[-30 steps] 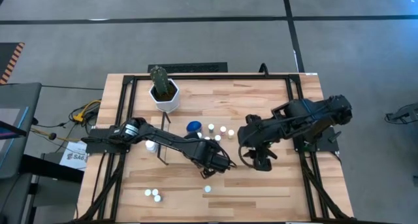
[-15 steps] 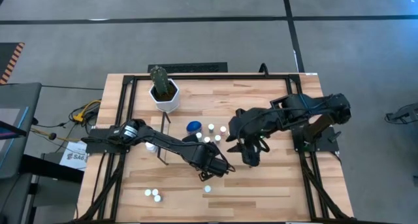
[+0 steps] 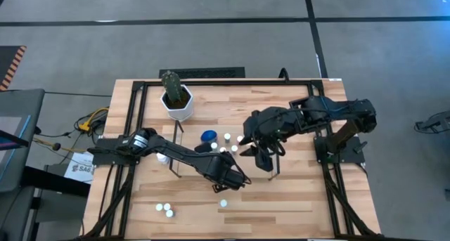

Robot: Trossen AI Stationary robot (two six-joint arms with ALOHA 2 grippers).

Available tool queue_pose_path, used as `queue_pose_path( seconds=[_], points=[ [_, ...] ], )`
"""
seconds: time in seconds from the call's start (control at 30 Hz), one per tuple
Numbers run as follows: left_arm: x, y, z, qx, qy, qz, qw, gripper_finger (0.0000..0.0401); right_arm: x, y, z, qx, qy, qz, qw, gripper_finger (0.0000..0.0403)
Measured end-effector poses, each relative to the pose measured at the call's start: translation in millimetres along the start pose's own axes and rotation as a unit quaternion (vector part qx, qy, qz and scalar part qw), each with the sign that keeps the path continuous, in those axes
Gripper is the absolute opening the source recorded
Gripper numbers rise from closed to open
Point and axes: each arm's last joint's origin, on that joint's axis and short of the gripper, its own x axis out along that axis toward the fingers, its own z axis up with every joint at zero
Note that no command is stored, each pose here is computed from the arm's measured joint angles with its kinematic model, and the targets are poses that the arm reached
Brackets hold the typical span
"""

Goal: Pick and place medicine bottles onto shelf by color
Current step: Put the pink pill bottle on the shelf

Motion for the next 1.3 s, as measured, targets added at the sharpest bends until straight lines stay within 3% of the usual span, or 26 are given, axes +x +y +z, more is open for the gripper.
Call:
queue_pose_path(
  seconds=[0.3,0.53,0.63,1.3],
  points=[
    [-8.5,22.9,-19.8,0.009,0.009,0.009,1.000,0.0108,-0.1,-8.1,2.8,0.008,-0.003,-0.009,1.000,0.0194],
    [-5.5,32.1,-34.1,-0.034,-0.084,-0.142,0.986,0.0108,-0.3,-13.2,4.5,0.014,-0.006,-0.015,1.000,0.0191],
    [5.1,32.8,-31.7,-0.048,-0.092,-0.166,0.981,0.0108,-0.3,-13.7,4.7,0.014,-0.006,-0.016,1.000,0.0192],
    [29.0,60.5,-7.2,-0.043,-0.053,-0.136,0.988,0.0108,-0.3,-13.3,4.9,0.014,-0.007,-0.015,1.000,0.0192]
  ],
)
